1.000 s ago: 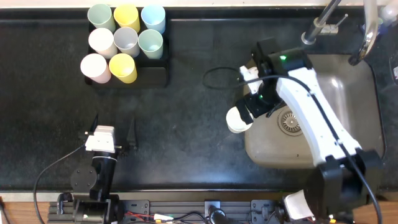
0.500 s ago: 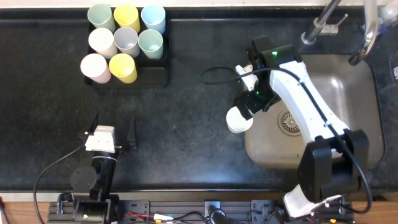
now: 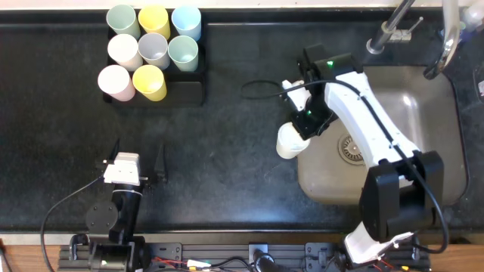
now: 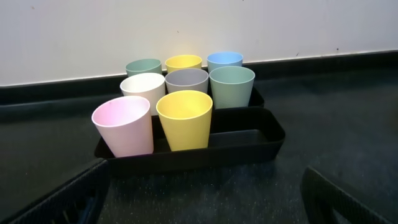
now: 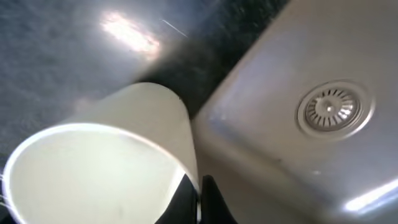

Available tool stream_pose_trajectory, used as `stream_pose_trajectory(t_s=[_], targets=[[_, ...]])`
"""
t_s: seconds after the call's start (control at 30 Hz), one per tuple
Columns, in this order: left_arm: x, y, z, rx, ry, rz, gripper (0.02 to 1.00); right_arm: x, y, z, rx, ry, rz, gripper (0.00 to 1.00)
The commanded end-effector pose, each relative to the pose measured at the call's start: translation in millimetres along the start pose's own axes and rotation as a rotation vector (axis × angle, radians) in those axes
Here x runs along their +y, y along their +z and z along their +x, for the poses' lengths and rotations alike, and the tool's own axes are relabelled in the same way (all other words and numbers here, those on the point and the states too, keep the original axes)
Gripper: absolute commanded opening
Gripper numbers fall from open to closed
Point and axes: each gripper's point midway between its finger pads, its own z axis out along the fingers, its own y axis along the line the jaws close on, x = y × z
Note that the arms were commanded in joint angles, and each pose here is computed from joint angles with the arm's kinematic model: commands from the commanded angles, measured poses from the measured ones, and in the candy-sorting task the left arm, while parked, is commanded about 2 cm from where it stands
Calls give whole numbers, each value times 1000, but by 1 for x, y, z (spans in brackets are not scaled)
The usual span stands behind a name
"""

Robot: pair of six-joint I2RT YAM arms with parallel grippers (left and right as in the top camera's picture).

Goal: Store Cups

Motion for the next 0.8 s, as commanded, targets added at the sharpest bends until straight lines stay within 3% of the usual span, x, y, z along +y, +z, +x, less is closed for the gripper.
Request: stream_pose_trajectory(t_s=[0.03,0.2,0.3,0.5,0.63,0.8], targets=[[0,-1,-1,-6,19,-2,998,16,-23,-15,-78,-22,3,42],[0,-1,-1,-6,19,-2,998,29,-72,-36,-204,-52,32,42],[0,-1,-1,-6,19,-2,998,40,-125,-62,-356,-43,67,42],[0,-1,-1,-6,19,-2,998,84,-214,-122,-629,-149,85,42],[0,-1,-1,-6,19,-2,998,116,-222,-161,-678,-213,96,45],[0,-1,-1,-6,19,-2,998,137,-190,-200,-657,-257,154,45]])
